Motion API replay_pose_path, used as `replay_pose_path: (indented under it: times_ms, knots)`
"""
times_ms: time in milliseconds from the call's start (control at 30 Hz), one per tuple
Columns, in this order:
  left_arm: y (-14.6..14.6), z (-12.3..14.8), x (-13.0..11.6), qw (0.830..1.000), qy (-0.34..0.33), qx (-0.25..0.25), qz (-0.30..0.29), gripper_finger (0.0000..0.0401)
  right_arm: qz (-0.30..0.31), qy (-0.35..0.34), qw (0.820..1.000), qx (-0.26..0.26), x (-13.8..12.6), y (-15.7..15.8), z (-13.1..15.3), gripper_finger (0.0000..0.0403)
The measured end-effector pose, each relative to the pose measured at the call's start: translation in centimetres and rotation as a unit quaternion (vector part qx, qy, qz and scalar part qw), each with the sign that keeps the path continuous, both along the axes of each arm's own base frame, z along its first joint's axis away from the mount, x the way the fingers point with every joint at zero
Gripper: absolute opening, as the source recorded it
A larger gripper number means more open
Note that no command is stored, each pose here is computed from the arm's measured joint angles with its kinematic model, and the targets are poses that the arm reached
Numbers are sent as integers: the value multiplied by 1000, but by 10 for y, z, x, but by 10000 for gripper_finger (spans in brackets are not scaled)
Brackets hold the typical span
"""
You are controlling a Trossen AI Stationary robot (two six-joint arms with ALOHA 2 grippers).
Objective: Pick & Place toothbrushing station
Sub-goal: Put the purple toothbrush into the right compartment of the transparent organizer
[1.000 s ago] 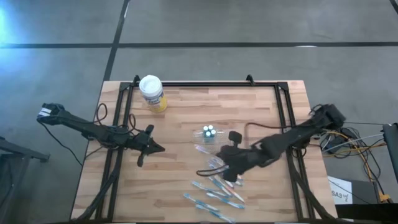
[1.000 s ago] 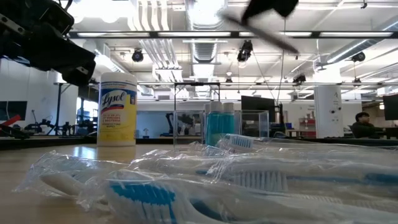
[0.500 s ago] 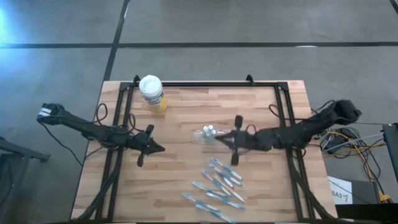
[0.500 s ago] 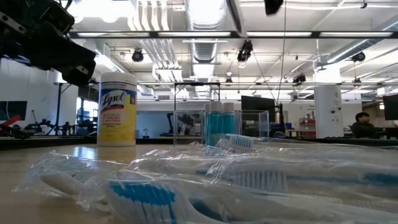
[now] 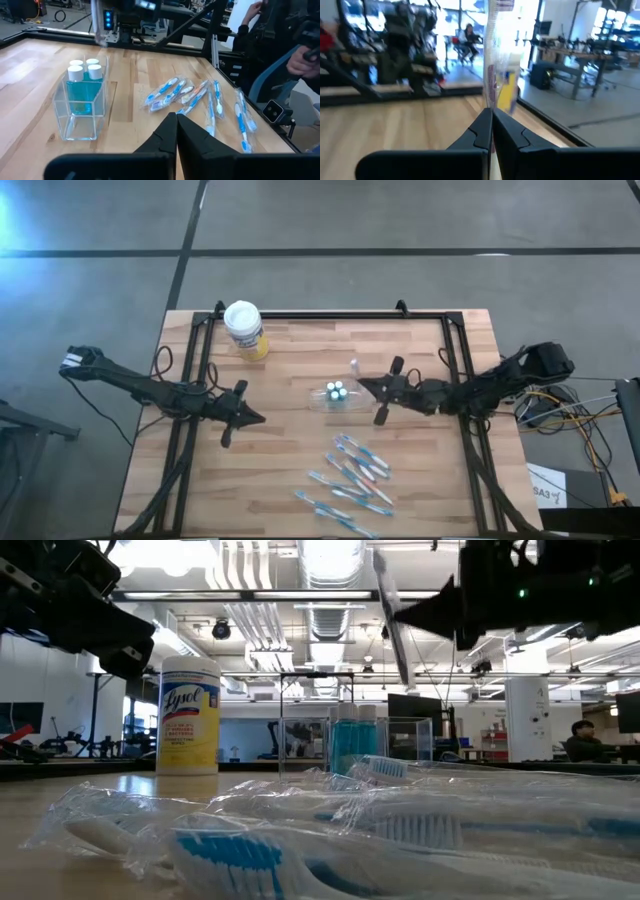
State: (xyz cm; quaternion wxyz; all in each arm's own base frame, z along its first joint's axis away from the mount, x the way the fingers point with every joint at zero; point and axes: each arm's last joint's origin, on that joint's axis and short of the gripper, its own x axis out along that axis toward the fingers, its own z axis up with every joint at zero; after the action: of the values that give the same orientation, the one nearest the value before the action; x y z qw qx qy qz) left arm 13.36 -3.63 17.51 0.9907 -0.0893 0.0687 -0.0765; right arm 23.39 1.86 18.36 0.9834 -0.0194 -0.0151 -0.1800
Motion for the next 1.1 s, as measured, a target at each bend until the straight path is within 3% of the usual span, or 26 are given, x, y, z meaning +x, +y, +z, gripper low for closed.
replay_pose_path:
  times_ms: [333,1100]
  knots:
    - [1,0,0,1000,-1,-1,17,16,-52,47,997,12,5,-6,-29,8]
    - [1,1,0,1000,-6,-4,18,11,-56,70,996,23,13,-6,-55,8]
